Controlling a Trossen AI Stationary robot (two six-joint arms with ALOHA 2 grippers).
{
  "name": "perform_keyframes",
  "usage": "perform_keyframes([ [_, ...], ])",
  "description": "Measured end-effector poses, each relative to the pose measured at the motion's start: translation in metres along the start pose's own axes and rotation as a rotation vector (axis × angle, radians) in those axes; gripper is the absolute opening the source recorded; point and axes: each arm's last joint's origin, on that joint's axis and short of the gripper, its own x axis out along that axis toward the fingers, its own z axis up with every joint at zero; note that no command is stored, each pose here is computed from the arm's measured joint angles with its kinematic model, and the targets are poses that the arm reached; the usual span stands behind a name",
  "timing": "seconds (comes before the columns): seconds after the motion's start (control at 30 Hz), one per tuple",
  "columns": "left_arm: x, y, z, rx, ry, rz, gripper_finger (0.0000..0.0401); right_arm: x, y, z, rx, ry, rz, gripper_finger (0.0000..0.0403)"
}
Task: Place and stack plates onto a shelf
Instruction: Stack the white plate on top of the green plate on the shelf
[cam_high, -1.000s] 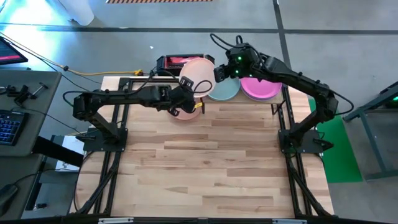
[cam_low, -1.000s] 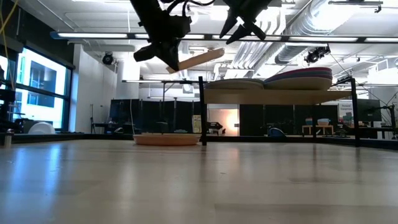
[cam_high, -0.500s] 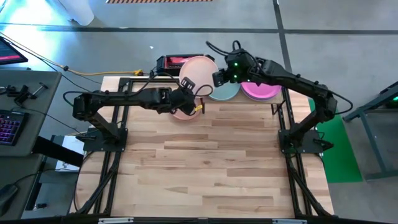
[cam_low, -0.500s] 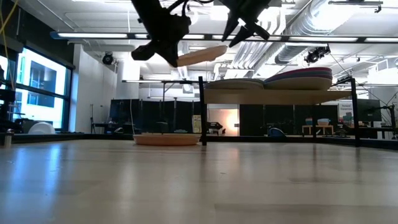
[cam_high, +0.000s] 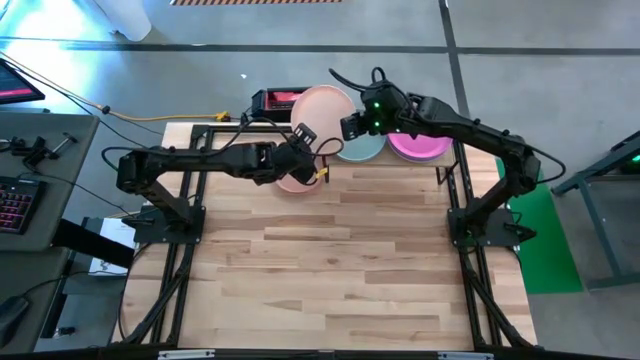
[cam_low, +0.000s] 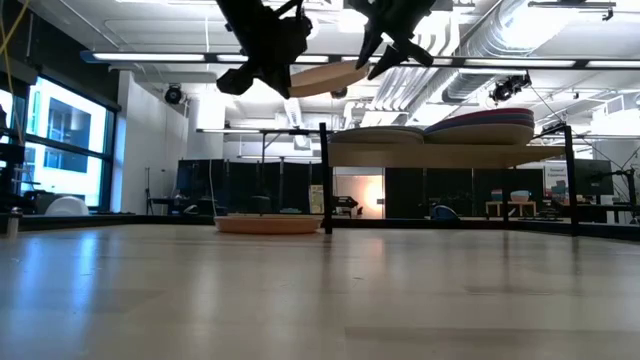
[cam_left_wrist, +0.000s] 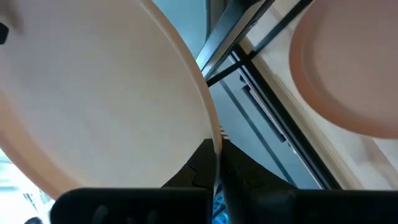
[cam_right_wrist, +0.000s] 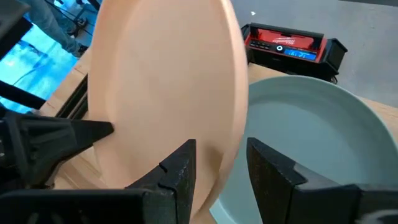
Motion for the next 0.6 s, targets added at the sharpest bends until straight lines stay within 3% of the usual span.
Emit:
perform_keyframes([
  [0.17,-0.0015,-0.0005,0.0017,0.02,-0.009,0.001,0.0001,0.0046,-0.0009,-0.0024,-0.006,0.024,-0.017,0.011],
  [0.43,-0.0015,-0.0007,0.0017,0.017,-0.01,-0.001,0.0001,0.0049,-0.0006,-0.0016,-0.047,0.019,-0.011,0.0012],
  [0.6,-0.0015,-0.0008,0.0019,0.006,-0.016,-0.004,0.0001,0.0049,-0.0005,-0.0017,-0.054,0.021,-0.009,0.0011],
])
